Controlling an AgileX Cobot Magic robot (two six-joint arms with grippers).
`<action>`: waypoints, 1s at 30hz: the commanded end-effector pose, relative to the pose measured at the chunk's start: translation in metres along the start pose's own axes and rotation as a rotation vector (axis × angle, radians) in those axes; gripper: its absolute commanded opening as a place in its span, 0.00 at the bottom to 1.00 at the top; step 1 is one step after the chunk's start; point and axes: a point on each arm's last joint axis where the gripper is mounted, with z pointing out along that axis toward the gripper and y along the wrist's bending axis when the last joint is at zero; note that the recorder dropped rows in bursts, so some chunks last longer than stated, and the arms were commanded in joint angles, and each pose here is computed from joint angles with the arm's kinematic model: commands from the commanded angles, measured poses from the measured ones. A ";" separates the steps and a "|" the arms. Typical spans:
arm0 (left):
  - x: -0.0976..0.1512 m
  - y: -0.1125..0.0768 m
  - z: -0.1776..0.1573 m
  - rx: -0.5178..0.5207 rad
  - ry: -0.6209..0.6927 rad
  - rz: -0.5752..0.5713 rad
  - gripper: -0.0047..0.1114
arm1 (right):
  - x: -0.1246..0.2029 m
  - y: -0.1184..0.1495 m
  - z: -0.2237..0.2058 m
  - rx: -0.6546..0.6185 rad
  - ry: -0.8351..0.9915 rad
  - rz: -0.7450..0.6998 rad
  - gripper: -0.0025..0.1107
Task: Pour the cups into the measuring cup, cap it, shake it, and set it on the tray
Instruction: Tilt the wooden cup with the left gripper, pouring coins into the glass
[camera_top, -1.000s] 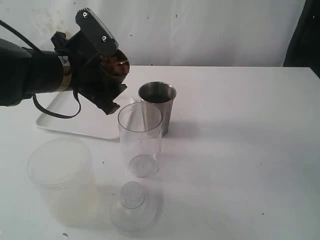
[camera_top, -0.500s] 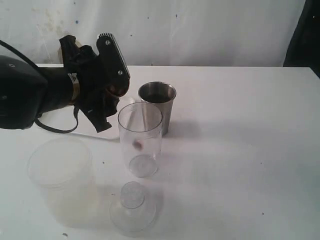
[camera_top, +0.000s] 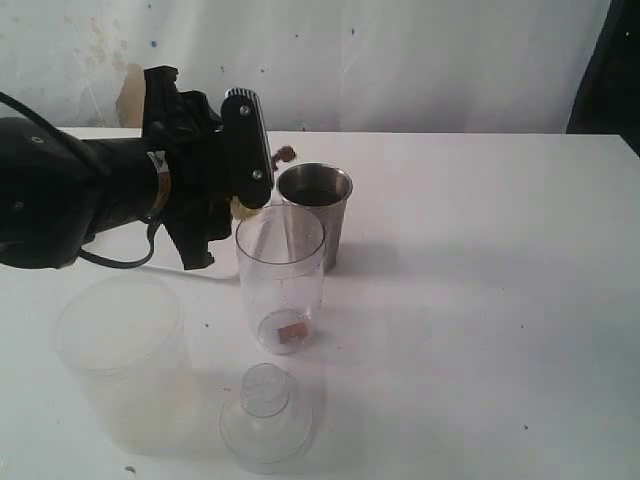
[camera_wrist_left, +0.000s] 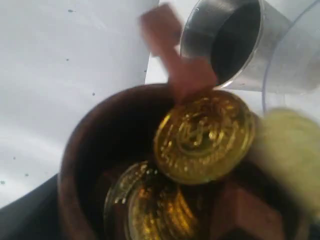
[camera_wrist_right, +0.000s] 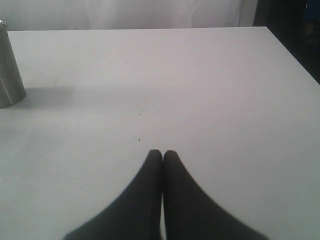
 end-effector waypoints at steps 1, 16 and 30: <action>0.001 0.005 -0.005 -0.027 0.011 0.034 0.04 | 0.000 0.000 0.000 0.001 -0.009 -0.008 0.02; -0.004 0.003 -0.006 -0.033 0.011 0.169 0.04 | 0.000 0.000 0.000 0.001 -0.009 -0.008 0.02; -0.007 -0.003 -0.003 -0.045 0.051 0.279 0.04 | 0.000 0.000 0.000 0.001 -0.009 -0.008 0.02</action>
